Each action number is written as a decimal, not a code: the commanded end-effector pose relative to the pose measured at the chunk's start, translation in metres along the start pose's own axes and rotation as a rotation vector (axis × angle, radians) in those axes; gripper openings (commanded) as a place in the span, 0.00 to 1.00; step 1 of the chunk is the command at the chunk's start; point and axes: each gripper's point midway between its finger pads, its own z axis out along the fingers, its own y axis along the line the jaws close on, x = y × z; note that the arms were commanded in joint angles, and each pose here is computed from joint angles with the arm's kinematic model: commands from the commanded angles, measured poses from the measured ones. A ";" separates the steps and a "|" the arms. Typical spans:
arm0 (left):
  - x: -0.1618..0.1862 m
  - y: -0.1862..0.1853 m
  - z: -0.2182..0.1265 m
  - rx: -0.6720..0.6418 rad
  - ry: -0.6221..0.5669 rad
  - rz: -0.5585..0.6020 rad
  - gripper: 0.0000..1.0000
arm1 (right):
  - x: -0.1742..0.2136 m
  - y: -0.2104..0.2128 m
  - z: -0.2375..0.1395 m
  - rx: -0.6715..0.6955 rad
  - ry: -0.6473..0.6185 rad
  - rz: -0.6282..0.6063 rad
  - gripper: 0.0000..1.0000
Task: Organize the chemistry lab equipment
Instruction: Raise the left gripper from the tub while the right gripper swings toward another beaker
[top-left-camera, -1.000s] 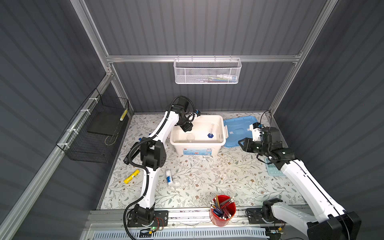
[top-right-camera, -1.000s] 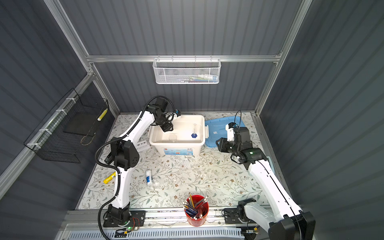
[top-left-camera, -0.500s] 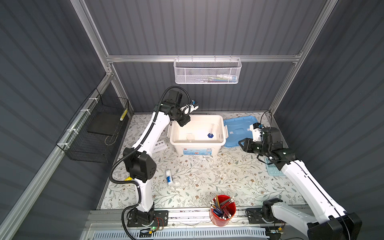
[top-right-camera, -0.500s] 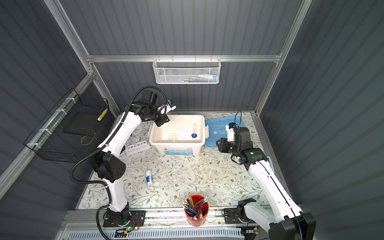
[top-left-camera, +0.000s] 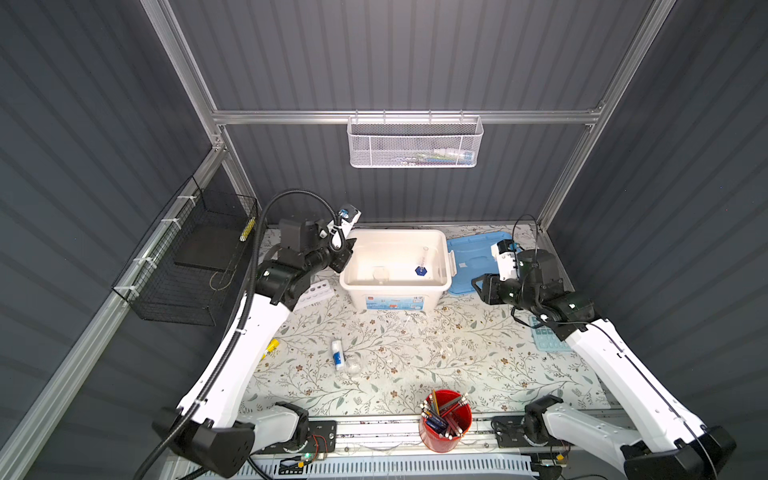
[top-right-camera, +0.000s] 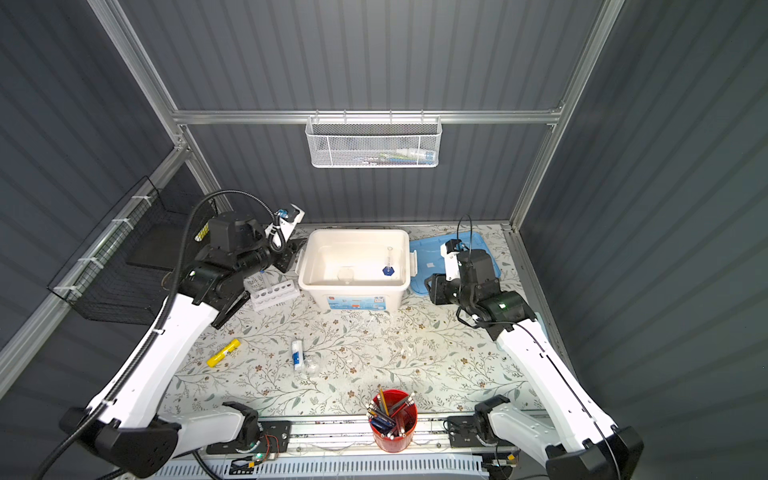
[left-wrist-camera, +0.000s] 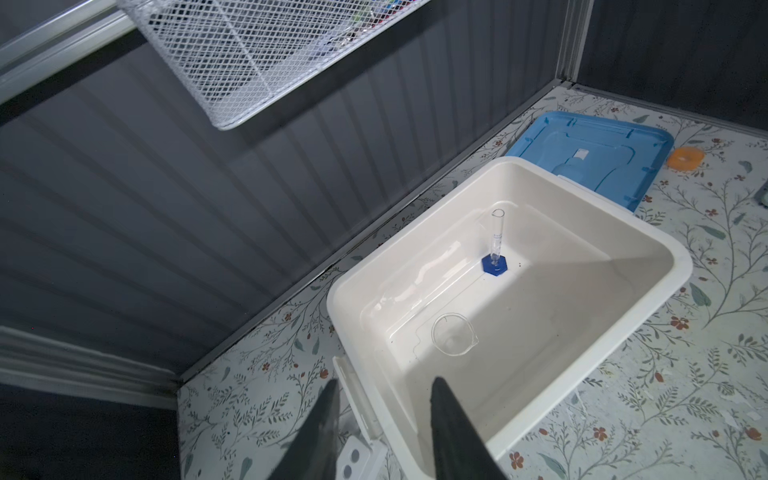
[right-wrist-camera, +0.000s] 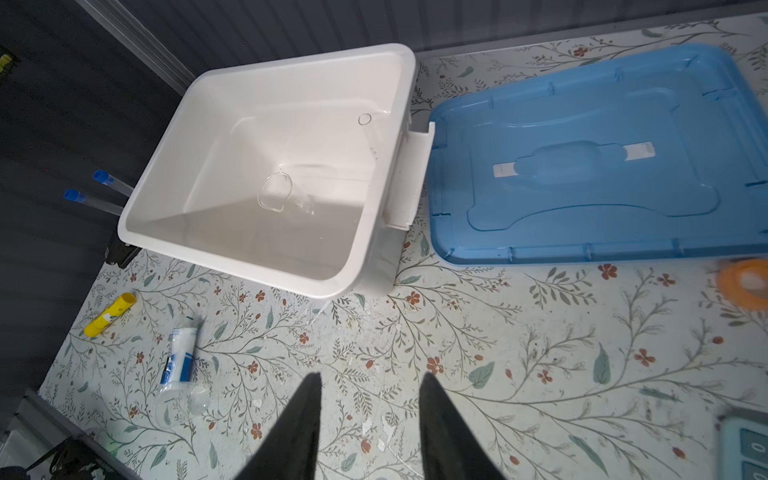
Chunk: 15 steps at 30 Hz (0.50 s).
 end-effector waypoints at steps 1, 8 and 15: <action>0.031 0.001 -0.012 -0.063 0.061 -0.163 0.38 | -0.006 0.009 -0.003 0.029 0.011 -0.067 0.41; 0.081 -0.007 -0.061 -0.123 0.187 -0.318 0.40 | 0.001 0.048 0.009 -0.025 0.066 -0.187 0.42; 0.132 -0.050 -0.077 0.038 0.293 -0.234 0.40 | 0.016 0.081 0.020 -0.094 0.111 -0.257 0.43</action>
